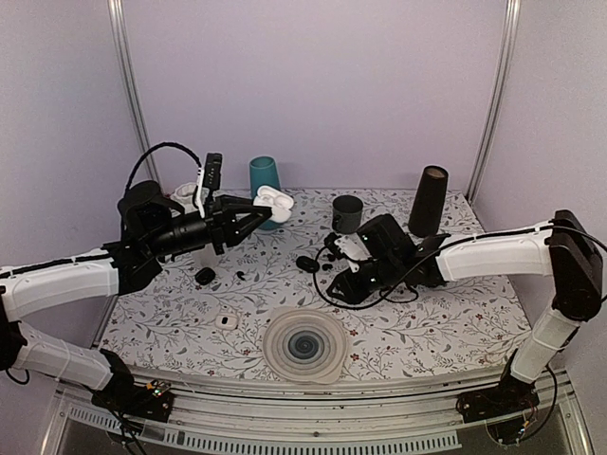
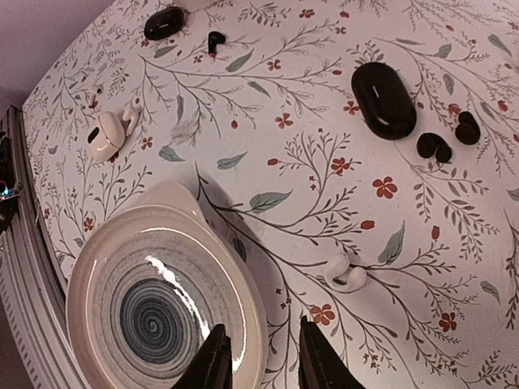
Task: Insert the wireless bluetooth earbuds into the charging case
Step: Pick up the right earbud from the center of the board.
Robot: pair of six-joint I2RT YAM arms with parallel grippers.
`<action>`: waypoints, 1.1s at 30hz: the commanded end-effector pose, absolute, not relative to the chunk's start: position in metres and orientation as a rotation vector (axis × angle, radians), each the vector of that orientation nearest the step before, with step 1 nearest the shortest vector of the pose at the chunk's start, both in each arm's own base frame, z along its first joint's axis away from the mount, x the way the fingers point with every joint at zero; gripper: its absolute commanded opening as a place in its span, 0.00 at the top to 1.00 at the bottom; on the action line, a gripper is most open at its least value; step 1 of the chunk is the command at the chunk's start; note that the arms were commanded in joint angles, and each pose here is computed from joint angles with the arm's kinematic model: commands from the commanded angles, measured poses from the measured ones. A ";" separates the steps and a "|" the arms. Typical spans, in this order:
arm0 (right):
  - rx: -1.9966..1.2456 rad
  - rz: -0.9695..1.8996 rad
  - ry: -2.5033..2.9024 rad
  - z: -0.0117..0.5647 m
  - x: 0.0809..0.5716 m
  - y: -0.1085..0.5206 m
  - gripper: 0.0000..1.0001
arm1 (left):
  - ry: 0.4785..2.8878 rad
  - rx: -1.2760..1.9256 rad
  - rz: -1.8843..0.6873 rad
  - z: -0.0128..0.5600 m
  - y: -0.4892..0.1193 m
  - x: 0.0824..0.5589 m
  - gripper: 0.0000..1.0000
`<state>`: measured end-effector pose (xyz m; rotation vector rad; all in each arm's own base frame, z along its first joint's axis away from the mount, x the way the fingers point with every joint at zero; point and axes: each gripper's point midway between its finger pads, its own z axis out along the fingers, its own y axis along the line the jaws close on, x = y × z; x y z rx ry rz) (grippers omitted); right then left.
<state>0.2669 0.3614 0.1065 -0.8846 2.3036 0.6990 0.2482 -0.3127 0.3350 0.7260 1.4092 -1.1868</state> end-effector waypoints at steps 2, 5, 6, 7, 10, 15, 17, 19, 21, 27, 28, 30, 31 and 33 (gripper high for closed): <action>-0.956 0.735 2.354 0.086 0.274 0.384 0.72 | 1.382 0.704 -1.171 0.342 -0.302 0.247 1.00; -0.949 0.748 2.412 0.073 0.277 0.389 0.72 | 1.380 0.702 -1.164 0.343 -0.300 0.246 1.00; -0.944 0.751 2.429 0.069 0.277 0.389 0.72 | 1.382 0.700 -1.163 0.343 -0.299 0.246 1.00; -0.937 0.753 2.450 0.063 0.276 0.388 0.72 | 1.380 0.699 -1.161 0.343 -0.298 0.246 1.00; -0.909 0.771 2.460 0.064 0.285 0.392 0.72 | 1.379 0.696 -1.161 0.344 -0.297 0.246 1.00; -0.862 0.815 2.496 0.057 0.294 0.389 0.72 | 1.377 0.699 -1.166 0.344 -0.298 0.245 1.00; -0.844 0.844 2.507 0.054 0.298 0.388 0.72 | 1.376 0.698 -1.165 0.345 -0.297 0.245 1.00; -0.836 0.874 2.515 0.054 0.300 0.390 0.72 | 1.375 0.697 -1.164 0.345 -0.297 0.246 1.00; -0.834 0.891 2.517 0.054 0.300 0.392 0.72 | 1.375 0.698 -1.164 0.346 -0.297 0.246 1.00; -0.853 0.939 2.522 0.052 0.295 0.396 0.72 | 1.378 0.699 -1.158 0.346 -0.296 0.245 1.00; -0.860 0.954 2.524 0.051 0.294 0.398 0.72 | 1.379 0.699 -1.158 0.346 -0.296 0.245 1.00; -0.864 0.974 2.524 0.050 0.292 0.399 0.72 | 1.378 0.701 -1.158 0.347 -0.296 0.245 1.00; -0.863 0.981 2.526 0.049 0.292 0.400 0.72 | 1.378 0.701 -1.158 0.348 -0.296 0.245 1.00; -0.857 0.980 2.534 0.046 0.293 0.401 0.72 | 1.376 0.701 -1.157 0.348 -0.296 0.245 1.00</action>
